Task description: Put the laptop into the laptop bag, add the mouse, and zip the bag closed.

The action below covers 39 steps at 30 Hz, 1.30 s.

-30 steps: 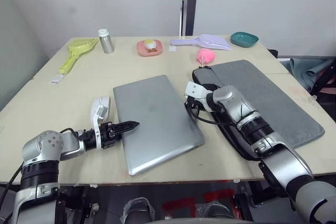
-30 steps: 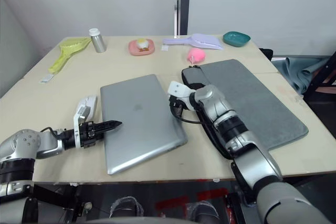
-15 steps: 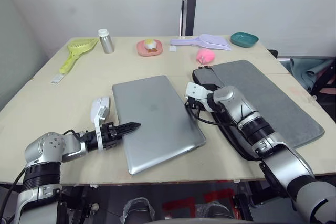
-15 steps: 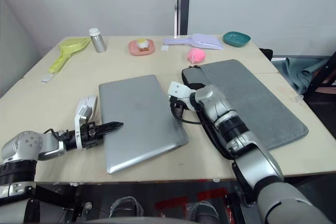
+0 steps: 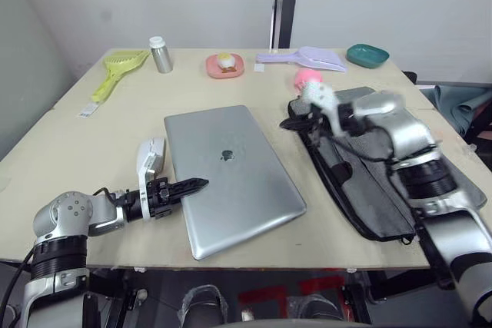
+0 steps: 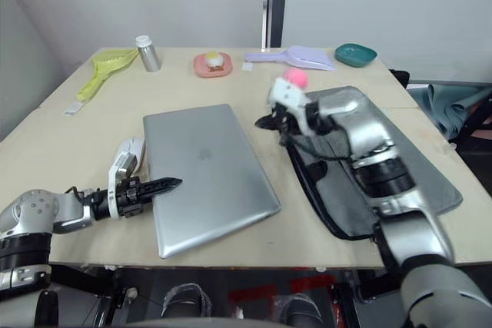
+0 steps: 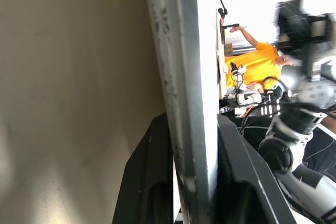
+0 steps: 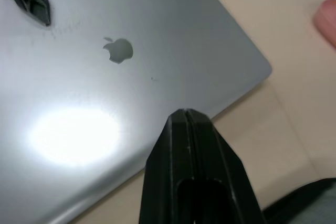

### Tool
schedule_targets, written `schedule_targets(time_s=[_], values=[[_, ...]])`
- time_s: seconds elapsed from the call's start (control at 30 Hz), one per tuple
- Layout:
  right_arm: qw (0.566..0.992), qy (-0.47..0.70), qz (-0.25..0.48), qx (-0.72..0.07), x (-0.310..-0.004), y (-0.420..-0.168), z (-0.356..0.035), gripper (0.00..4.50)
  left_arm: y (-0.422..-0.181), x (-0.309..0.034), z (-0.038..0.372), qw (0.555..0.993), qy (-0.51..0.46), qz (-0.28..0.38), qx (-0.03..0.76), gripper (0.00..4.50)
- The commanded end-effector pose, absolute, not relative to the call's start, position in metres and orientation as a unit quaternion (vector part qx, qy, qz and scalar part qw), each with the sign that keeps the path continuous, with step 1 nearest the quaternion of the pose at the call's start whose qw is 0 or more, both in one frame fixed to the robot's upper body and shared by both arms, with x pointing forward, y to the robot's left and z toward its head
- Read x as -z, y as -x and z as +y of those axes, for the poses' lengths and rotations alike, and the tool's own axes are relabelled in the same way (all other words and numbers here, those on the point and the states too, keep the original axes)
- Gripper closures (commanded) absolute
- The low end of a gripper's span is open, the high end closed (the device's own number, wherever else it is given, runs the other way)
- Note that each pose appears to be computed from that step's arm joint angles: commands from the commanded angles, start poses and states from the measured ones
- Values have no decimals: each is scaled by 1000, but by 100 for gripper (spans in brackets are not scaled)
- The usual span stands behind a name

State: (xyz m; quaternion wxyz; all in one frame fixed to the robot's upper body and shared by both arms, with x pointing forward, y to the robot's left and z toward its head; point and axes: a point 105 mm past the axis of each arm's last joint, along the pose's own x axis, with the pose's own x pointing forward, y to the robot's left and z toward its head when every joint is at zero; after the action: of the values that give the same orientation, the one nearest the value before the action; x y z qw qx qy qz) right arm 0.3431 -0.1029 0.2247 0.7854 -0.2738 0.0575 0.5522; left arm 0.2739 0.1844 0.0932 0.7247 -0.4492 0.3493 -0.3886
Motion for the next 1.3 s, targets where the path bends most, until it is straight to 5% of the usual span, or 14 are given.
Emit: schedule_targets(time_s=[0.03, 0.23, 0.43, 0.63, 0.93, 1.1, 1.3], values=[[791, 268, 22, -549, -251, -326, -114, 450, -274, -104, 184, 744, 414, 351, 390, 409], [856, 262, 62, -442, -256, -297, -189, 450, -285, -104, 190, 761, 421, 336, 363, 415], [889, 219, 124, -382, -231, -260, -223, 450, -289, -123, 190, 770, 404, 320, 376, 417], [934, 101, 164, -301, -215, -248, -242, 450, -280, -184, 184, 749, 371, 268, 479, 417], [924, 78, 207, -311, -204, -247, -221, 167, -266, -204, 199, 725, 363, 313, 495, 417], [930, 74, 215, -289, -194, -278, -194, 2, -266, -205, 202, 712, 377, 329, 492, 417], [929, 127, 247, -246, -168, -307, -186, 2, -266, -195, 200, 713, 372, 345, 485, 417]])
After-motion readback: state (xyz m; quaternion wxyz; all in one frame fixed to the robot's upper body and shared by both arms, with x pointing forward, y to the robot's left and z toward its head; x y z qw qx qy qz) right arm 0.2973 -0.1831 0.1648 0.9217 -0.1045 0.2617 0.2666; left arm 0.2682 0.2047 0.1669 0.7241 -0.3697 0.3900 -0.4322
